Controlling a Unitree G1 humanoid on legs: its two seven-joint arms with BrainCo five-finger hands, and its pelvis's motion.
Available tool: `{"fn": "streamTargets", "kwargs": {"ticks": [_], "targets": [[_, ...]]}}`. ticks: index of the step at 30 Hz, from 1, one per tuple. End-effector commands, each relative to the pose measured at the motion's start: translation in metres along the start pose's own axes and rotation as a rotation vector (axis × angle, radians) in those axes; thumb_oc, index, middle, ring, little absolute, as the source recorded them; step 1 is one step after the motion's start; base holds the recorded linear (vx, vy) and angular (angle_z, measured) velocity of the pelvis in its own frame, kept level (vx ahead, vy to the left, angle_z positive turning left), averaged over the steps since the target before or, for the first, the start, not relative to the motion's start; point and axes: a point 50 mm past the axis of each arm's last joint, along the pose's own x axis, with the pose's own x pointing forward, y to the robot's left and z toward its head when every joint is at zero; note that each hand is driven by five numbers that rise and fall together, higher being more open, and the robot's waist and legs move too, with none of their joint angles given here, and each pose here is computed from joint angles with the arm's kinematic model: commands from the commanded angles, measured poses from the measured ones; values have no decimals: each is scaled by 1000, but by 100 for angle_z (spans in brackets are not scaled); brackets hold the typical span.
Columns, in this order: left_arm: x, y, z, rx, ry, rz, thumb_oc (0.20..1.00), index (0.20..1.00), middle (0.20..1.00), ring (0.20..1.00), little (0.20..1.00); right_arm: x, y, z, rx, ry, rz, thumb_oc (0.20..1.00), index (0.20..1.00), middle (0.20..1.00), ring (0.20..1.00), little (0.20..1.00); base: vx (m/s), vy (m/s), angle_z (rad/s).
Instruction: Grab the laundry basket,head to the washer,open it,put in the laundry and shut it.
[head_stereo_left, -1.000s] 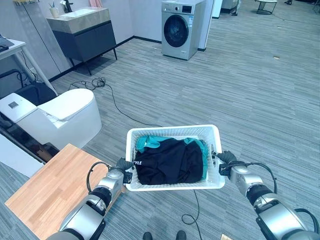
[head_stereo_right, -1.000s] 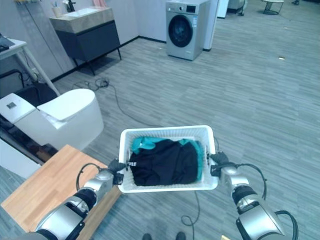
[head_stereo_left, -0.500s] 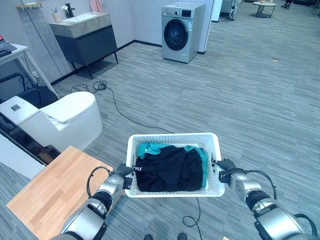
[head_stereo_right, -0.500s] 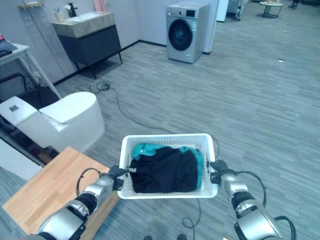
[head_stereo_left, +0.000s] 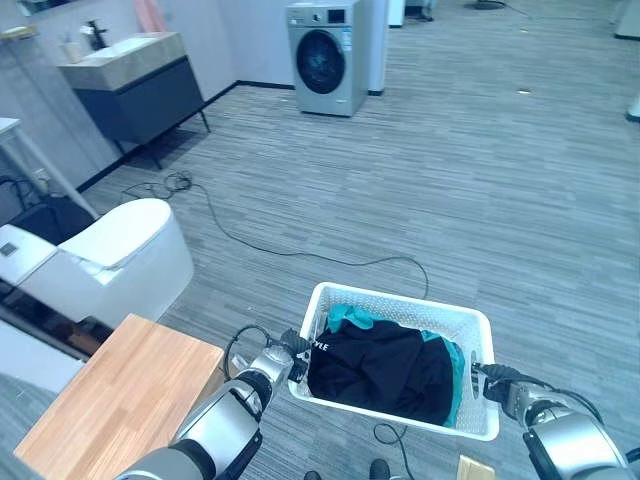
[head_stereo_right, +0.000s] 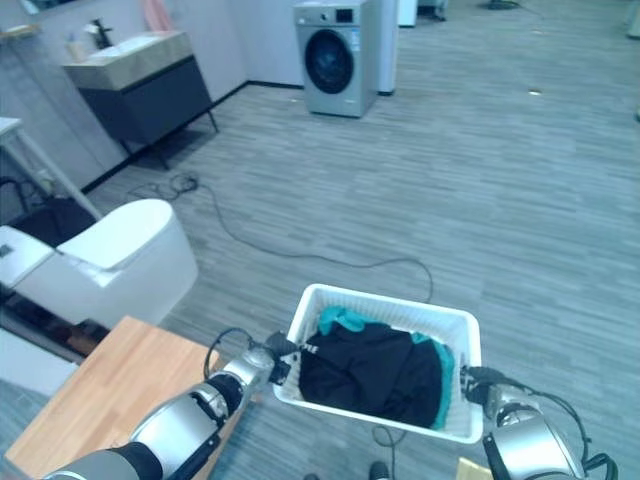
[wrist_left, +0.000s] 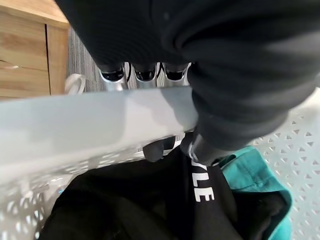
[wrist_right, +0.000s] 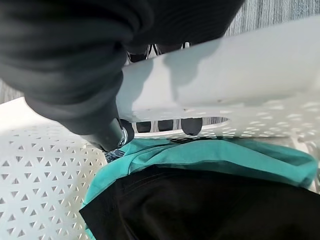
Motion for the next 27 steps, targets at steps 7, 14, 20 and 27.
{"fn": "streamTargets", "kwargs": {"ticks": [7,14,20,27], "targets": [[-5,46,75,-84,-220,74,200,200,200,200,200,-14,15,90,49,-255,34,200,200,200,200,200,53,-10,24],[-6,63,79,-21,-210,139,200,200,200,200,200,-22,49,119,-69,-344,109,200,200,200,200,200,4,-5,3],[-5,75,63,-20,-162,163,200,200,200,200,200,-27,70,127,-110,-388,162,200,200,200,200,200,0,0,0],[-6,82,62,-30,-166,177,200,200,200,200,200,-29,72,133,-101,-409,172,200,200,200,200,200,0,3,0]]}}
